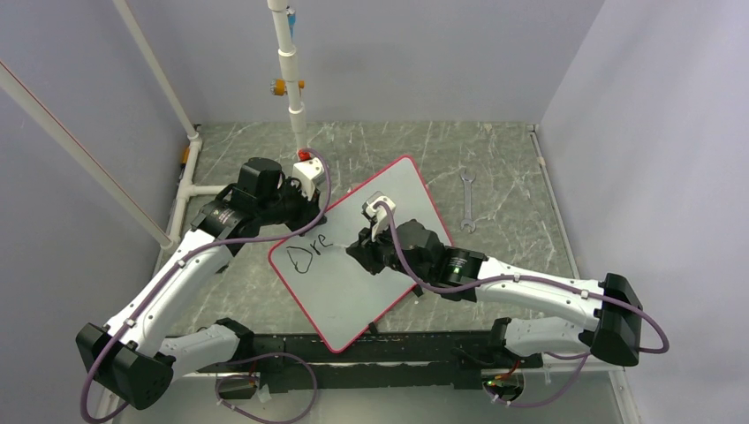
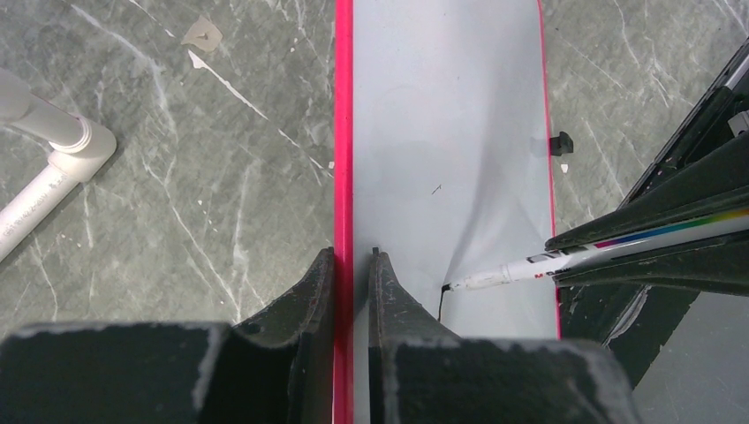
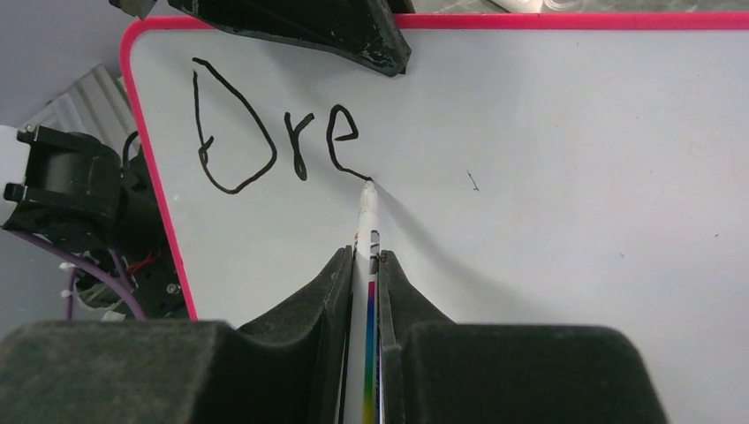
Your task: Write a sentence on the whiteboard
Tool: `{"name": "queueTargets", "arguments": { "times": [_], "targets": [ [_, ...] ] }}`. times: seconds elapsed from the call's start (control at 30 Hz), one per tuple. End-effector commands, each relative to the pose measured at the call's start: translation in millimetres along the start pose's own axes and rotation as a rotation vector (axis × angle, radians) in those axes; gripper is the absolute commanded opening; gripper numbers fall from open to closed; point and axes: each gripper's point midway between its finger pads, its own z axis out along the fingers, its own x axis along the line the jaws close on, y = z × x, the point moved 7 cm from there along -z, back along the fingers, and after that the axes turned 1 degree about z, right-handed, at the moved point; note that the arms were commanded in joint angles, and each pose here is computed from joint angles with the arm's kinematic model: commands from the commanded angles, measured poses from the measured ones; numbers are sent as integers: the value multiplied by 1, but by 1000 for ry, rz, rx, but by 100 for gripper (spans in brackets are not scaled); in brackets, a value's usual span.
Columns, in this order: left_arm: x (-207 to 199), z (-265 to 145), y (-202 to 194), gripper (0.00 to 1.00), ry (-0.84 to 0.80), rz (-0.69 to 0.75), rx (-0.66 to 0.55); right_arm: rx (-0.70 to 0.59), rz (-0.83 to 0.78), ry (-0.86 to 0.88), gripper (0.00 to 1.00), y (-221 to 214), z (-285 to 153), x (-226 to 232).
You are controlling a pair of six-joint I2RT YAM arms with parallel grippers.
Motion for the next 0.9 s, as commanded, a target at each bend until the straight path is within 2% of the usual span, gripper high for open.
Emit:
{"name": "queueTargets", "arguments": {
  "times": [0.0, 0.3, 0.77, 0.87],
  "targets": [
    [6, -3, 5, 0, 53, 56, -21, -90, -22, -16, 0, 31, -8, 3],
    [6, -3, 5, 0, 54, 57, -21, -166, -33, 12, 0, 58, -15, 10],
    [5, -4, 6, 0, 45, 62, -28, -142, -21, -51, 0, 57, -2, 3],
    [5, -5, 6, 0, 44, 62, -29, -103, -23, -79, 0, 52, 3, 0]
  ]
}}
